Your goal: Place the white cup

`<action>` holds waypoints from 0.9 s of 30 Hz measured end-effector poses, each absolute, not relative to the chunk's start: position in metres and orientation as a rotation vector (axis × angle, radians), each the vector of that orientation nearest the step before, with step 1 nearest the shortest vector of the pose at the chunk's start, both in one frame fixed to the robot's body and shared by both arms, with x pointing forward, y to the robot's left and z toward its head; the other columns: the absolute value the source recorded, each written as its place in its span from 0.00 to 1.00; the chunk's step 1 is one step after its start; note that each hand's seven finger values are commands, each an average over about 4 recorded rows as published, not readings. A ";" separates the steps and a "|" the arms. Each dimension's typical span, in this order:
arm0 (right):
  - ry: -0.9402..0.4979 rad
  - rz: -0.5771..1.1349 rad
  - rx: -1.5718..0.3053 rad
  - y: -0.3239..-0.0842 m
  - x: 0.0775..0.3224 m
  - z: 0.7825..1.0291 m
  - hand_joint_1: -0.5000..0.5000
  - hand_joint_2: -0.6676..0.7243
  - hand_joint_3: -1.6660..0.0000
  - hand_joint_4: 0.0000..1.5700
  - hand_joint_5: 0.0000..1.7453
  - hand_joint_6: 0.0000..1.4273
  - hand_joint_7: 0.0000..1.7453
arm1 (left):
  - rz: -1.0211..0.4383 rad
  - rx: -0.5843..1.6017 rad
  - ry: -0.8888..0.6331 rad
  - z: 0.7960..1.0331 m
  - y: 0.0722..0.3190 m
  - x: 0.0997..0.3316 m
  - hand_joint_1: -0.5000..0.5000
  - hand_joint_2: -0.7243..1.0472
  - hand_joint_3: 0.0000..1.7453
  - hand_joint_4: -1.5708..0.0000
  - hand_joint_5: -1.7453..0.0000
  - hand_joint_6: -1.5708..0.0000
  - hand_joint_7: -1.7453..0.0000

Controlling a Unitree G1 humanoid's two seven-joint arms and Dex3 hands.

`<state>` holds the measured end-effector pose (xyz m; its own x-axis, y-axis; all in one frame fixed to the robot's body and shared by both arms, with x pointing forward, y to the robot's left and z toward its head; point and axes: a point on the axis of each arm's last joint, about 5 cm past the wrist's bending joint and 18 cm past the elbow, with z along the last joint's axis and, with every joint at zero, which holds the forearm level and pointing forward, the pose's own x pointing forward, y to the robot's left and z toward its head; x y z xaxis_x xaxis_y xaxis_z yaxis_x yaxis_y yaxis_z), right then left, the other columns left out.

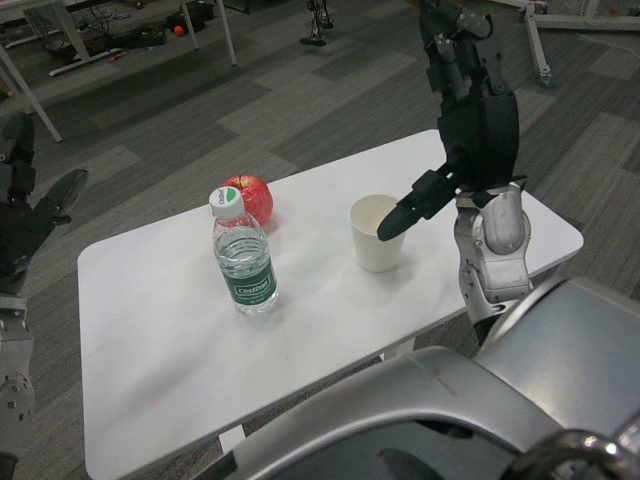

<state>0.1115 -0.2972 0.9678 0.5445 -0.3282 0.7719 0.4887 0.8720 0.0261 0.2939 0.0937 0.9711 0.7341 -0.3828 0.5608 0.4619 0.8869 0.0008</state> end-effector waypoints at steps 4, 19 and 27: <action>-0.881 -0.490 -0.201 -0.296 0.111 0.970 0.08 0.95 0.95 0.00 0.00 0.00 0.44 | -0.466 -0.142 -0.584 0.971 0.094 0.294 0.00 1.00 0.05 1.00 0.88 1.00 0.88; -0.883 -0.490 -0.201 -0.296 0.111 0.970 0.08 0.95 0.95 0.00 0.00 0.00 0.44 | -0.465 -0.143 -0.584 0.971 0.094 0.294 0.00 1.00 0.05 1.00 0.88 1.00 0.88; -0.887 -0.489 -0.202 -0.296 0.111 0.971 0.08 0.95 0.95 0.00 0.00 0.00 0.45 | -0.465 -0.143 -0.585 0.971 0.094 0.294 0.00 1.00 0.05 1.00 0.88 1.00 0.90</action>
<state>0.1112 -0.2958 0.9708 0.5308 -0.3243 0.7830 0.4885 0.8720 0.0301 0.2939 0.0937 0.9711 0.7341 -0.3816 0.5617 0.4615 0.8871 -0.0005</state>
